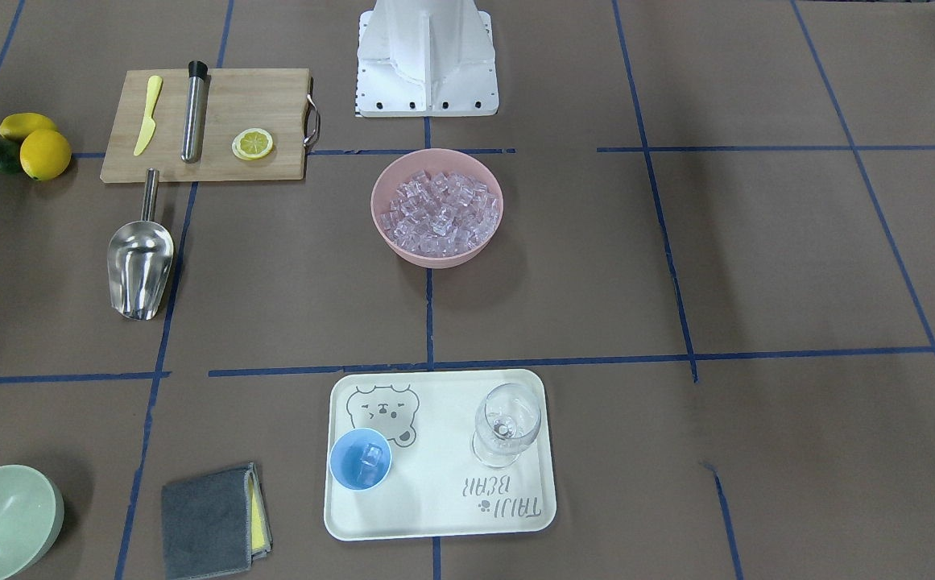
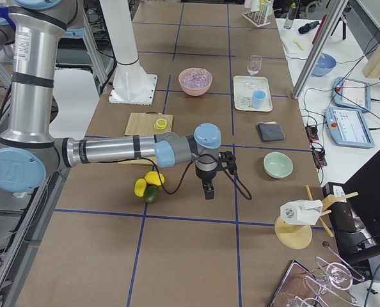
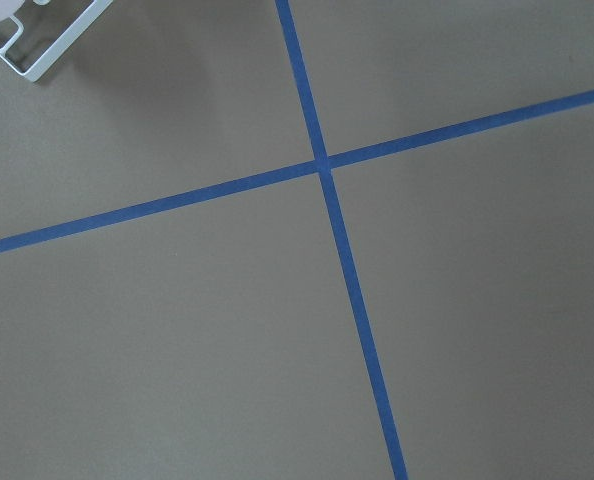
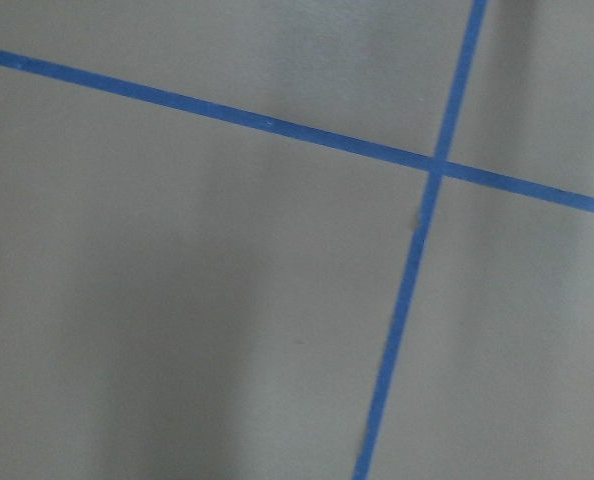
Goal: Put ice in cup with scoop
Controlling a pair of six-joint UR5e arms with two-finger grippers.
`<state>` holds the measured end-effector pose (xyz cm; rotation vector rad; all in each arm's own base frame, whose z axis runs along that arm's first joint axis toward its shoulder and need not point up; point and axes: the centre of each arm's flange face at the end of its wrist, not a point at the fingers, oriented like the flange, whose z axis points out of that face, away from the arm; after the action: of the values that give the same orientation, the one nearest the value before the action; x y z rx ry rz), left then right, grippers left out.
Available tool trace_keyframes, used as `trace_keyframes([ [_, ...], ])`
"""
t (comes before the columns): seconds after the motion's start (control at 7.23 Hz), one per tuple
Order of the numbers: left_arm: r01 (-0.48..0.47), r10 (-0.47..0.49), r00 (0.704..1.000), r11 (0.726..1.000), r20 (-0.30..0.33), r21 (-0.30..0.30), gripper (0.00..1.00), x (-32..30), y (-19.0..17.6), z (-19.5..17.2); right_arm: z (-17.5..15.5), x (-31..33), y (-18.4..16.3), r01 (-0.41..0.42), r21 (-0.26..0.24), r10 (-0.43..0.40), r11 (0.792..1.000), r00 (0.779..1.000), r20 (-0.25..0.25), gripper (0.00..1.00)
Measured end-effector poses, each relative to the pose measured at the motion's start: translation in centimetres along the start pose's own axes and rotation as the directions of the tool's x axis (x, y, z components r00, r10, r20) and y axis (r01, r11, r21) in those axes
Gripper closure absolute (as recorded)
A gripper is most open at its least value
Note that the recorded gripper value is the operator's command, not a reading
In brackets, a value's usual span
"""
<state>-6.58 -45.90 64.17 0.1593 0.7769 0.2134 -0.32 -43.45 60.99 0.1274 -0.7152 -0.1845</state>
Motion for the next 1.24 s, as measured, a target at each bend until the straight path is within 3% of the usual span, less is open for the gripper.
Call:
trace_keyframes([
  [0.28, -0.004, 0.004, 1.000, 1.000, 0.001, 0.004, 0.00, 0.1, -0.2, -0.2, -1.9, 4.0, 3.4, -0.083, 0.009, 0.083, 0.997, 0.996, 0.029, 0.00],
  [0.55, -0.006, 0.006, 1.000, 1.000, 0.003, 0.007, 0.00, 0.3, -0.3, -0.4, -2.5, 4.6, 4.8, -0.130, -0.001, 0.130, 0.992, 0.991, 0.037, 0.00],
  [1.24, -0.007, 0.007, 1.000, 1.000, 0.004, 0.009, 0.00, 0.4, -0.2, -0.6, -2.5, 4.7, 4.9, -0.141, -0.002, 0.141, 0.990, 0.989, 0.043, 0.00],
])
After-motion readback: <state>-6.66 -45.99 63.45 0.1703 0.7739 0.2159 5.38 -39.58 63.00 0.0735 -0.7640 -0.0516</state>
